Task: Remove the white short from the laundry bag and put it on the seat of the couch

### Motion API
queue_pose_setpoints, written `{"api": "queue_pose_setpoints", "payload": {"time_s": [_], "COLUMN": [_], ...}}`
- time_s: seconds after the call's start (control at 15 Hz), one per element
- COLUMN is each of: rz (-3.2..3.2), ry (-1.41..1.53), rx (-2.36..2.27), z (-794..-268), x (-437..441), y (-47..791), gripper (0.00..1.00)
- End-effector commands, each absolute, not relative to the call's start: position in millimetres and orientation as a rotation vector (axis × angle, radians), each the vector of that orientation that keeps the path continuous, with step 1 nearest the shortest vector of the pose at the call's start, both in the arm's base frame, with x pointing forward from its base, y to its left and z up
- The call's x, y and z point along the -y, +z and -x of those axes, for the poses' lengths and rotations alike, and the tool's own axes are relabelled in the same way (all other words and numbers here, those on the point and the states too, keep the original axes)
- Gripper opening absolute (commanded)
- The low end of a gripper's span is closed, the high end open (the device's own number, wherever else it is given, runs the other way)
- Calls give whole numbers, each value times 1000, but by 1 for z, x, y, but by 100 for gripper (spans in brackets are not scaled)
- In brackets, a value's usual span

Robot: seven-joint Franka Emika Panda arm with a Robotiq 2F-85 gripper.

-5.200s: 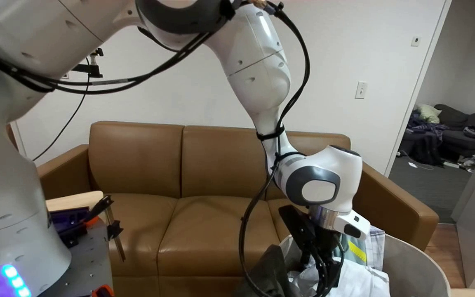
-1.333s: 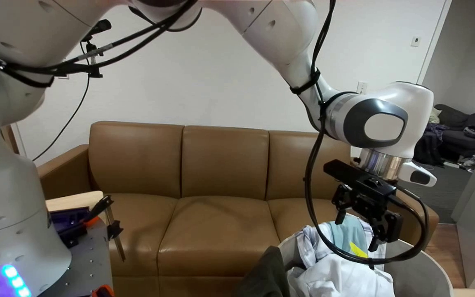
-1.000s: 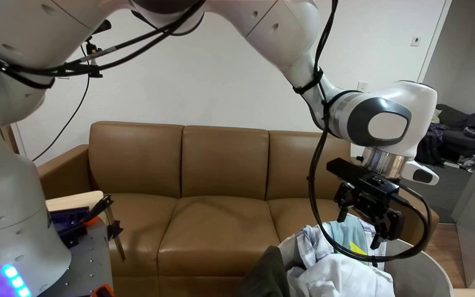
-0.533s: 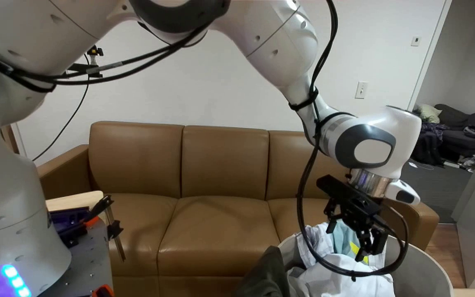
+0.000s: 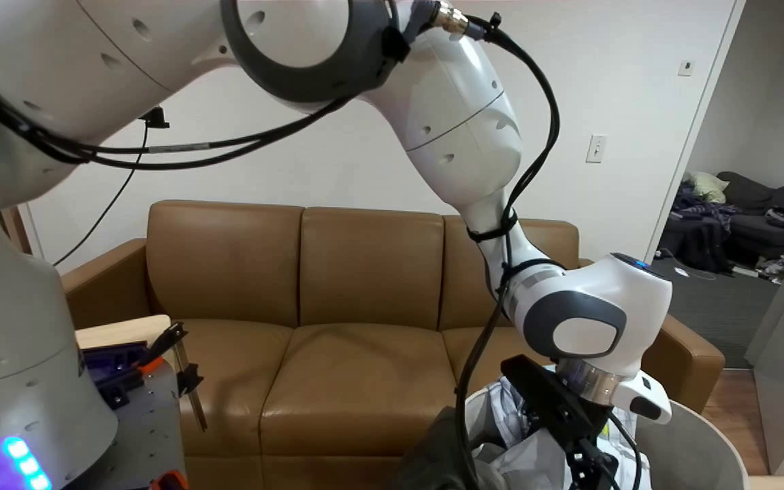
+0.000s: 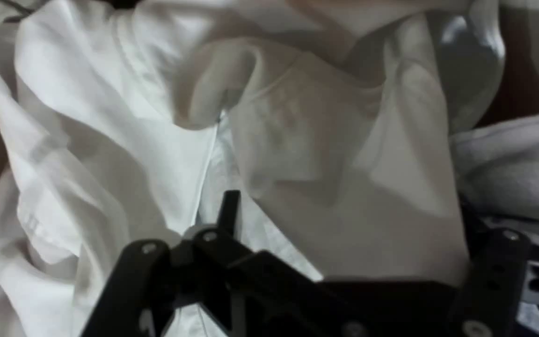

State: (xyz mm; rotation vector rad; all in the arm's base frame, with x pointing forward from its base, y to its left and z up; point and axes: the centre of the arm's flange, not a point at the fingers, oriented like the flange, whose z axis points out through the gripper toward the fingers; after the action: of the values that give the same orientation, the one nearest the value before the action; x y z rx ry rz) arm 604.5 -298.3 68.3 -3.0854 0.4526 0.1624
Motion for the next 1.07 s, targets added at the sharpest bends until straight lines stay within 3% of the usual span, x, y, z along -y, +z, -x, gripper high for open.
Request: {"api": "queue_pose_setpoints", "payload": {"time_s": [0.0,0.07,0.13,0.8,1.0], "rz": [3080,3086,3092,2986,2974], "ry": [133,139,138,77,54], "rx": [-554,-541,-492,-386,-347], "z": [-586,-592,-596,-610,-602], "x": [315,320,323,323,330], "y": [69,60,54,34,47], "gripper": [100,75,74,10,6]}}
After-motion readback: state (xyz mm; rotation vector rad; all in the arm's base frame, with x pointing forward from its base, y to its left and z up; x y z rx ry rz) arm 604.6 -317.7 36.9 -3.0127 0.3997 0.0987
